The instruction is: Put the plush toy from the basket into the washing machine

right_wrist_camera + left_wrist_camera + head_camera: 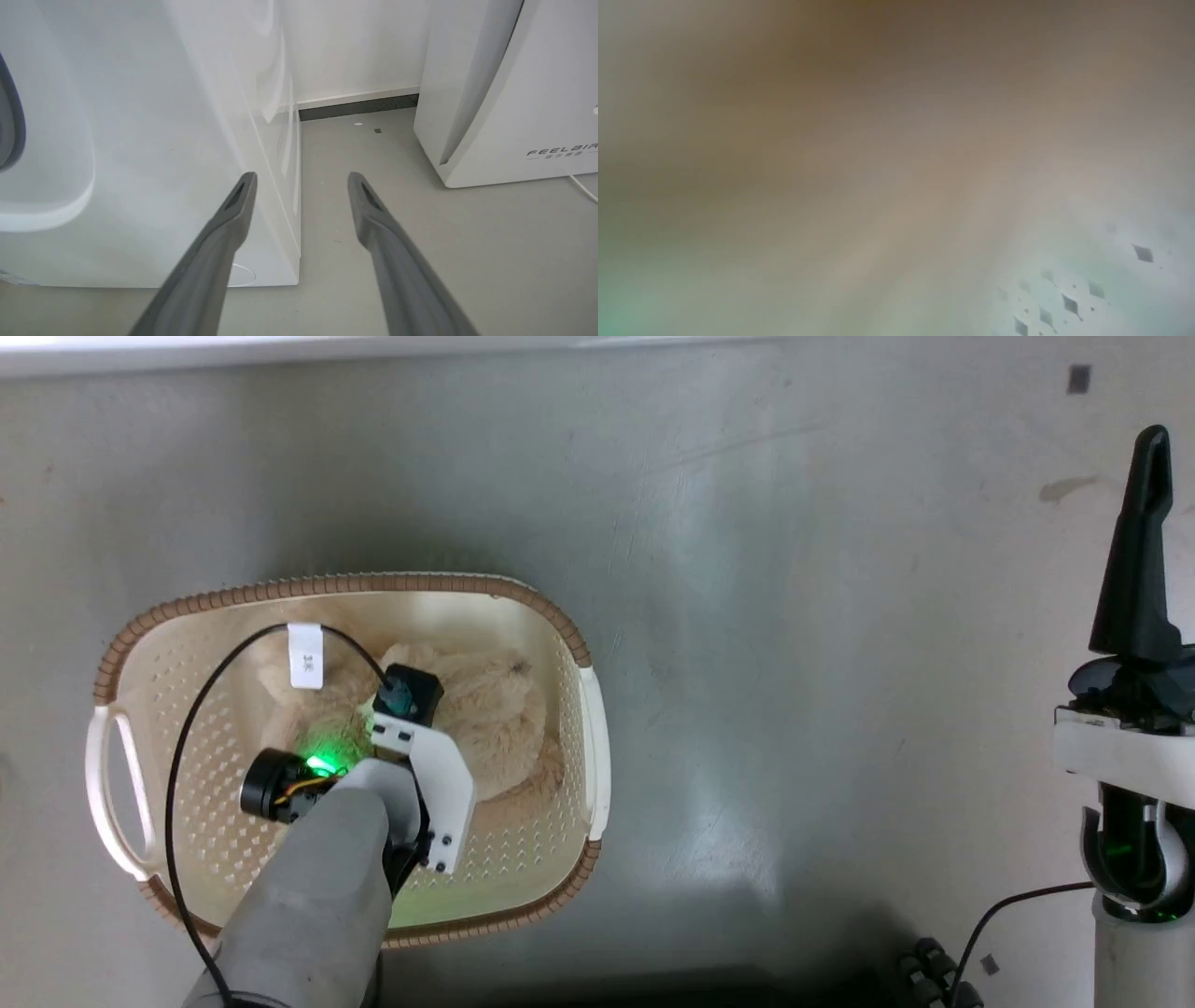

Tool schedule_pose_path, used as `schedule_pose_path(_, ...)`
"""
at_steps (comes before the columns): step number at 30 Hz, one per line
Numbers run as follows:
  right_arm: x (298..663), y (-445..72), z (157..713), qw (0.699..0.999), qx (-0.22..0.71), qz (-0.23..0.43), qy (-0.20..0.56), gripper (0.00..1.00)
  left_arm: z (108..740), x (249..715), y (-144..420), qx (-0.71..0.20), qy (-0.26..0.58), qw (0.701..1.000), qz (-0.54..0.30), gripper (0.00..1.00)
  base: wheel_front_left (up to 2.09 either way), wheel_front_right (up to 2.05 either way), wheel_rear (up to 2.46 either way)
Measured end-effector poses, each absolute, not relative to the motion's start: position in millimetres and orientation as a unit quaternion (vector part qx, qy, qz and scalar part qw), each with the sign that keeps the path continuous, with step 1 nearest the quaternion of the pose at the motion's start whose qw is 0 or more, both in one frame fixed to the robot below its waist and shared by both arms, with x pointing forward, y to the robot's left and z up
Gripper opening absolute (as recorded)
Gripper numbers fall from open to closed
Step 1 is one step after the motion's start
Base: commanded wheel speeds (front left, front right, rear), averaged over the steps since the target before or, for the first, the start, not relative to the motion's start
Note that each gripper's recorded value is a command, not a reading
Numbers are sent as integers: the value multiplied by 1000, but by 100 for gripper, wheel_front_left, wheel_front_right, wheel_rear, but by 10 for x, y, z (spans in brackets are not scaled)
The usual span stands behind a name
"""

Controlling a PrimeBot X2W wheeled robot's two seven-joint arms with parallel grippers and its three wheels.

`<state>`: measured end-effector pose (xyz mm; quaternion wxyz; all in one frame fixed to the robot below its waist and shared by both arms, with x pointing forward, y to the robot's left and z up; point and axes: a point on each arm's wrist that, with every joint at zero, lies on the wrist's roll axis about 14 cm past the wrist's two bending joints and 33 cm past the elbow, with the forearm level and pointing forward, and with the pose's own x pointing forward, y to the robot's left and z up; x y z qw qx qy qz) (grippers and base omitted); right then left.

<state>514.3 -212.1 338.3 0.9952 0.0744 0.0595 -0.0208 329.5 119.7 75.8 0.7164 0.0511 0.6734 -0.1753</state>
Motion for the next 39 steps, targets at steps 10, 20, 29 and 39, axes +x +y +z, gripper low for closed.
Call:
schedule_pose_path(10,5105,-2191,3759,995,86,-32,28,100,1109,3322,1232,54,644,741,-182,0,0,0,0)
schedule_pose_path(20,4850,-2151,4229,995,97,-30,4,100,1689,3374,1272,56,574,796,-182,0,0,0,0)
schedule_pose_path(29,4575,-2051,4558,994,106,-17,-12,100,2222,3446,1277,44,493,852,-169,0,0,0,0)
schedule_pose_path(39,4294,-1985,4851,993,112,-6,-34,100,2784,3554,1270,18,390,908,-152,0,0,0,0)
